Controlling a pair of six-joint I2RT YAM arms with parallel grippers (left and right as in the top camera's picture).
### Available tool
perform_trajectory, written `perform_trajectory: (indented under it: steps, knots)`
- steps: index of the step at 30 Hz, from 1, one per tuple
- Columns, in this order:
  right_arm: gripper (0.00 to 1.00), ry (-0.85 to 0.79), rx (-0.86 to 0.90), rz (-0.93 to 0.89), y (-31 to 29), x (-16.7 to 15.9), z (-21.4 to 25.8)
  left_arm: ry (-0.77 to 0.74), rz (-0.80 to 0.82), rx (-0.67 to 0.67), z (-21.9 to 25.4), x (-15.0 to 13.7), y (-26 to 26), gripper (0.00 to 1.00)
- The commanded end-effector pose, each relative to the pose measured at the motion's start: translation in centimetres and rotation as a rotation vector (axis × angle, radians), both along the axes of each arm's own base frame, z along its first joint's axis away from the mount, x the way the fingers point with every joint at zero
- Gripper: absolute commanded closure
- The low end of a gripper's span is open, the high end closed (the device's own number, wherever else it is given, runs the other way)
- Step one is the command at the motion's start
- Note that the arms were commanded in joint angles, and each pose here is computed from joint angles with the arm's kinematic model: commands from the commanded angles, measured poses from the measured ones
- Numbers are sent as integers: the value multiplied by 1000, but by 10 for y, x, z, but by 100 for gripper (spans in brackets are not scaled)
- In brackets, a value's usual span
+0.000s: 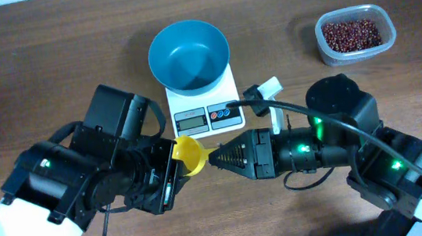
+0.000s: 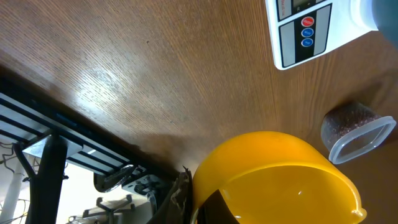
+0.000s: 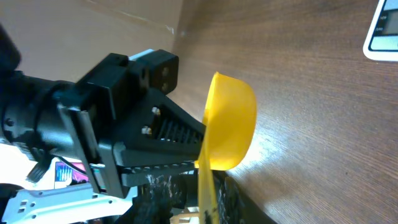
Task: Scoop item into bowl and weigh 50g on scale
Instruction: 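Close the right gripper on the scoop handle and release the left gripper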
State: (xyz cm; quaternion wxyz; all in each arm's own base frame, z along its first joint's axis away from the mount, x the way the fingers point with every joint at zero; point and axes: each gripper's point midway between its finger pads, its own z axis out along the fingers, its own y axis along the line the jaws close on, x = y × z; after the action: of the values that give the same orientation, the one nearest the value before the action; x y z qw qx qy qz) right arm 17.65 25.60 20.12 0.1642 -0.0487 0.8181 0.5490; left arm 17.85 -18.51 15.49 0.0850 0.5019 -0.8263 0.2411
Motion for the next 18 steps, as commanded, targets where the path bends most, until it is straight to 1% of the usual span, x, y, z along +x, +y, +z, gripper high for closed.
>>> perform_trajectory:
  steps: [1, 7, 8, 14, 18]
  knots:
    - [72, 0, 5, 16, 4, 0, 4, 5, 11, 4, 0, -1, 0, 100]
    - [75, -11, 12, 16, 5, 2, 6, 0, -28, 12, -1, -8, -6, 100]
    - [78, -12, 13, 16, 5, 2, 6, -3, -26, 17, -1, -7, -5, 100]
    - [84, 12, 19, 7, 5, 2, 7, -5, -25, 20, -2, -7, -5, 100]
    - [85, 31, 24, 5, 6, 1, 7, 13, 13, 18, -2, -7, -5, 100]
